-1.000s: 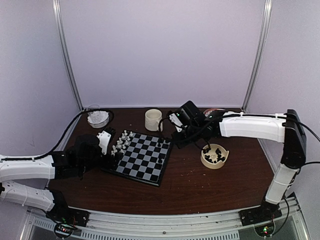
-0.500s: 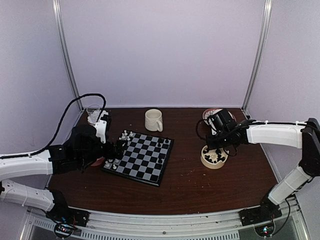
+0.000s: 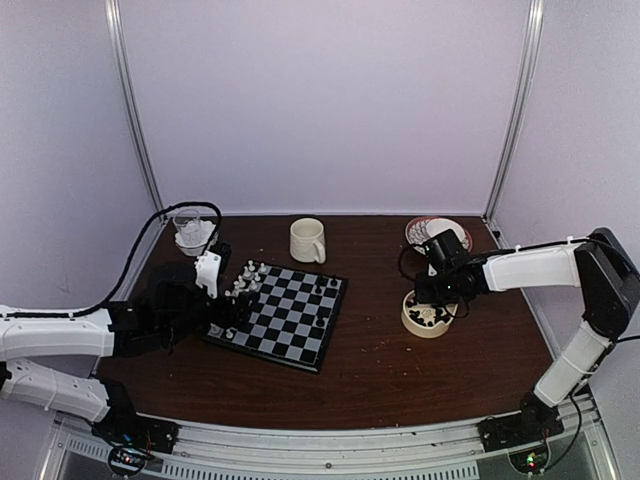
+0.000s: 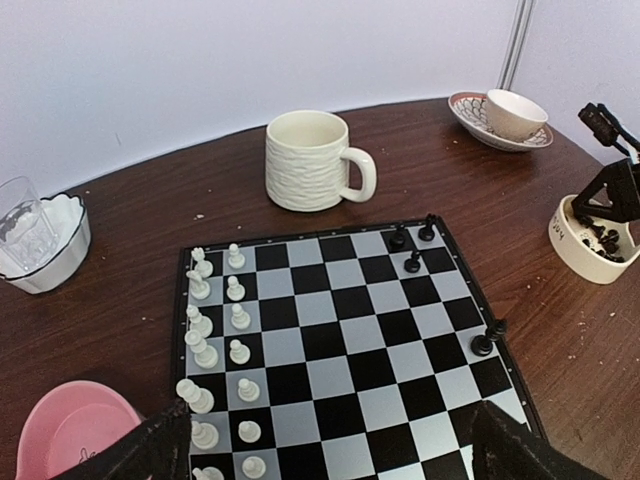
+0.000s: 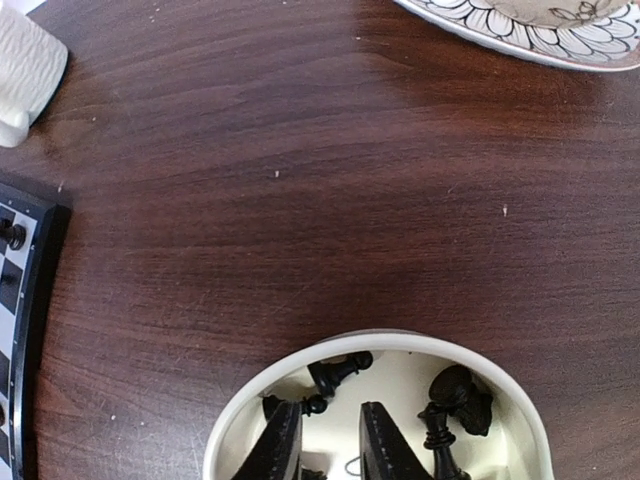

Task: Set up the chess pieces on the board

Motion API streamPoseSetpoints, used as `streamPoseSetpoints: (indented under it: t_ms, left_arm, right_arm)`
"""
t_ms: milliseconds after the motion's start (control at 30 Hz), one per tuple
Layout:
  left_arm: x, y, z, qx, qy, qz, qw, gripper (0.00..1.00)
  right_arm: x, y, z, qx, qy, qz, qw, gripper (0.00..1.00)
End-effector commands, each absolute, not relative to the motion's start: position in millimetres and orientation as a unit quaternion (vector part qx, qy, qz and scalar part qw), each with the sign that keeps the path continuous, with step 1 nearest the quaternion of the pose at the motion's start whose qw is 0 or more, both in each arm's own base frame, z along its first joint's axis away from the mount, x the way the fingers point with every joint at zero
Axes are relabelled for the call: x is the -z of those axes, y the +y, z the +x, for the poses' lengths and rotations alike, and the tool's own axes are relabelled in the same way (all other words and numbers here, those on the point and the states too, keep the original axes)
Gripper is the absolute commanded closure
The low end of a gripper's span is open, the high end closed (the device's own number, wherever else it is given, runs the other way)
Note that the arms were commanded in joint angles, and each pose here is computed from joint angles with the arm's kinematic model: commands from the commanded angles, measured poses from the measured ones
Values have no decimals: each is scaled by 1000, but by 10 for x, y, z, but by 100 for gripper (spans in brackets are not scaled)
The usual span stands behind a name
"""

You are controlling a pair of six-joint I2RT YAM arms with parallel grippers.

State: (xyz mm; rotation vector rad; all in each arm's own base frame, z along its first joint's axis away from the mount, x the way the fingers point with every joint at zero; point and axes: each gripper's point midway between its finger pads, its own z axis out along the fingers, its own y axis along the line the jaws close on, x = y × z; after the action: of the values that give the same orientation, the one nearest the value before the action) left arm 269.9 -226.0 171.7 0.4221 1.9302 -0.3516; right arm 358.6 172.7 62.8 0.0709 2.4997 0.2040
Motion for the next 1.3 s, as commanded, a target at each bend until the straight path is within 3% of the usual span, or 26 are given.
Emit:
streamPoseSetpoints:
  t_ms: [0,367,900,1267]
  left_arm:
    - [-1788,-2411,2735,175,799,188,544,3]
    - [-1766,-2435,2745,171,805,192,535,3]
    - [-1779,-2417,2739,167,805,194,535,3]
    - [-1774,-2426,2737,168,806,196,533,3]
  right_arm:
    - [-552,1664,3662,-94,942,68,315,78]
    - [-420,1752,3699,-109,947,55,298,77]
    - [-475,1692,3703,-84,949,32,302,69]
    - [-469,1641,3725,-67,949,32,305,83]
